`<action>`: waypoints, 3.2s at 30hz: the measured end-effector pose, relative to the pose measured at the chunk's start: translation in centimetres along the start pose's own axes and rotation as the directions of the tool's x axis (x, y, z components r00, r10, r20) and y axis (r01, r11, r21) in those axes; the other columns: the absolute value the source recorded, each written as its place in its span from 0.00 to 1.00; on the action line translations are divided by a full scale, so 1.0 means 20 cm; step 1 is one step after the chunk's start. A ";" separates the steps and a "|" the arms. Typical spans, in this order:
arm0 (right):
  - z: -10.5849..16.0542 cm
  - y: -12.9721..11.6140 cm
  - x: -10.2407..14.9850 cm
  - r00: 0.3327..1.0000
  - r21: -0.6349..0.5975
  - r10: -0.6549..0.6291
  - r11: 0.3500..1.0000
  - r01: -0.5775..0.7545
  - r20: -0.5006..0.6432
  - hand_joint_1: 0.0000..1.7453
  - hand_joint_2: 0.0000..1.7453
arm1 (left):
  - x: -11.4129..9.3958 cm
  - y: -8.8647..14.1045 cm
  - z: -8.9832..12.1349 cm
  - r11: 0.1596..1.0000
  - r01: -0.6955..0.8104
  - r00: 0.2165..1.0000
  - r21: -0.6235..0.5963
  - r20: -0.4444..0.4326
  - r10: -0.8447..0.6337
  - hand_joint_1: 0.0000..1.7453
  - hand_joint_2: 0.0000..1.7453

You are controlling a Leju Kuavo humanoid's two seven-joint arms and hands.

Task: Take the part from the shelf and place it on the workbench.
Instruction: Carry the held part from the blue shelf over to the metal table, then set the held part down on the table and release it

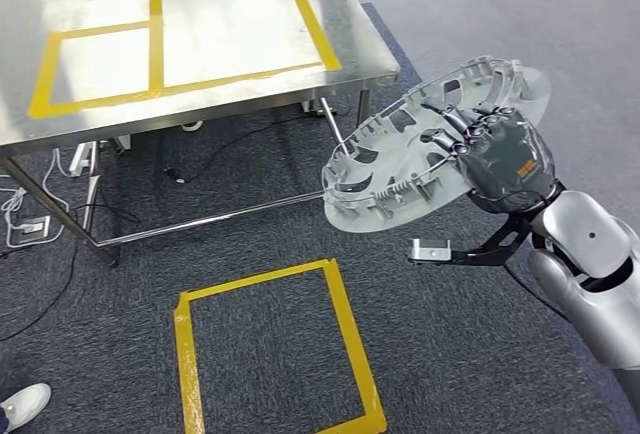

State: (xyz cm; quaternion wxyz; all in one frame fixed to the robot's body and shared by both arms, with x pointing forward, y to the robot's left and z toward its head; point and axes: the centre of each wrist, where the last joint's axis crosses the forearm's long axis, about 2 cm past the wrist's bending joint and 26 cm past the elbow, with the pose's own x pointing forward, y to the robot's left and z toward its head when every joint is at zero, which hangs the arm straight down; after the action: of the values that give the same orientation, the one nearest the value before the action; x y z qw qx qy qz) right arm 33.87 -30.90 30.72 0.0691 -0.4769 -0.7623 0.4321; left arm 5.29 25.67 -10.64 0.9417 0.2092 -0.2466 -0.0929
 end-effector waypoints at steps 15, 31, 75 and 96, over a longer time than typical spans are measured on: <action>0.01 0.01 0.00 1.000 0.006 0.000 1.000 0.000 -0.006 1.00 1.00 | -0.01 0.00 0.01 1.000 0.009 1.000 -0.005 0.000 -0.009 0.00 1.00; 0.06 0.02 0.01 0.999 0.009 0.018 1.000 -0.018 -0.028 1.00 1.00 | -0.01 -0.01 0.00 0.992 -0.004 0.996 -0.125 0.084 0.014 0.00 1.00; -0.11 -0.08 -0.08 0.995 -0.055 0.090 0.994 -0.092 -0.033 1.00 1.00 | -0.02 0.02 -0.02 0.989 0.022 0.992 -0.148 0.129 -0.003 0.00 1.00; -0.07 -0.04 -0.06 0.996 -0.019 0.080 0.997 -0.081 -0.044 1.00 1.00 | -0.05 0.02 0.00 0.987 0.033 0.993 -0.159 0.118 -0.014 0.00 1.00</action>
State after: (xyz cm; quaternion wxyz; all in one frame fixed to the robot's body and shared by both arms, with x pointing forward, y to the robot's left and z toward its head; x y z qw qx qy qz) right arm 34.81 -31.14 32.58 0.0634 -0.5171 -0.7452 0.4162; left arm 4.40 26.37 -10.94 0.9384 0.1295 -0.2903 -0.1356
